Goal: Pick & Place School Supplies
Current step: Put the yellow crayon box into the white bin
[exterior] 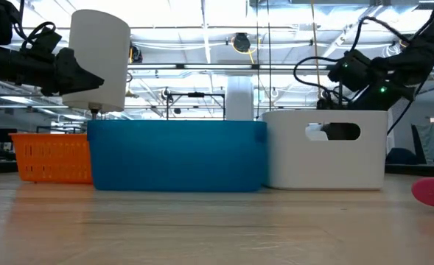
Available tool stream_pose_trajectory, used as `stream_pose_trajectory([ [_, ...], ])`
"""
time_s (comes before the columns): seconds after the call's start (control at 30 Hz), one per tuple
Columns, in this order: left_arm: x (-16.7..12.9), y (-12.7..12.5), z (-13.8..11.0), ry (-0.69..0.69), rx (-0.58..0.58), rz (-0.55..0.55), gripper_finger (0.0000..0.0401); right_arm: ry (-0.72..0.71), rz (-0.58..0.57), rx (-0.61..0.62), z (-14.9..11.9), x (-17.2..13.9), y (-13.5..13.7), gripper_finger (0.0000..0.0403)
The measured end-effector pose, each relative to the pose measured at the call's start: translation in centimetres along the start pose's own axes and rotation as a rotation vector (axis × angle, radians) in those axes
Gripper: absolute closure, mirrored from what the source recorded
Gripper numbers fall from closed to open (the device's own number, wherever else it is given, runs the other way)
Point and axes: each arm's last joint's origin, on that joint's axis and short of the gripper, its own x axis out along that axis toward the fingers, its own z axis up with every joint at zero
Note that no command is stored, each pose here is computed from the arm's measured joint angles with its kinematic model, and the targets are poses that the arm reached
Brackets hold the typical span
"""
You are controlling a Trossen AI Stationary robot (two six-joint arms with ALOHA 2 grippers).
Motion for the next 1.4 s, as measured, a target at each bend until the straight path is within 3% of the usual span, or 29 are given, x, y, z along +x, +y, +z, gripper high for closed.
stream_pose_trajectory([
  [0.13, 0.0, 0.0, 0.0, 0.0, 0.0, 0.0, 0.0219, 0.031, 0.102, 0.118, 0.7, 0.6, -2.6, 0.0175],
  [0.33, 0.0, 0.0, 0.0, 0.0, 0.0, 0.0, 0.0219, 0.023, 0.219, 0.043, 0.9, 1.5, -4.0, 0.0175],
  [0.47, 0.0, 0.0, 0.0, 0.0, 0.0, 0.0, 0.0219, 0.051, 0.221, -0.018, 0.4, 2.2, -4.0, 0.0175],
  [0.8, 0.0, 0.0, 0.0, 0.0, 0.0, 0.0, 0.0219, 0.126, 0.241, -0.024, -0.9, 3.8, -3.8, 0.0178],
  [1.2, 0.0, 0.0, 0.0, 0.0, 0.0, 0.0, 0.0219, 0.168, 0.249, 0.001, -1.3, 3.6, -3.6, 0.0251],
  [1.4, 0.0, 0.0, 0.0, -0.001, 0.0, 0.0, 0.0219, 0.154, 0.248, 0.033, -1.1, 3.6, -3.4, 0.0255],
])
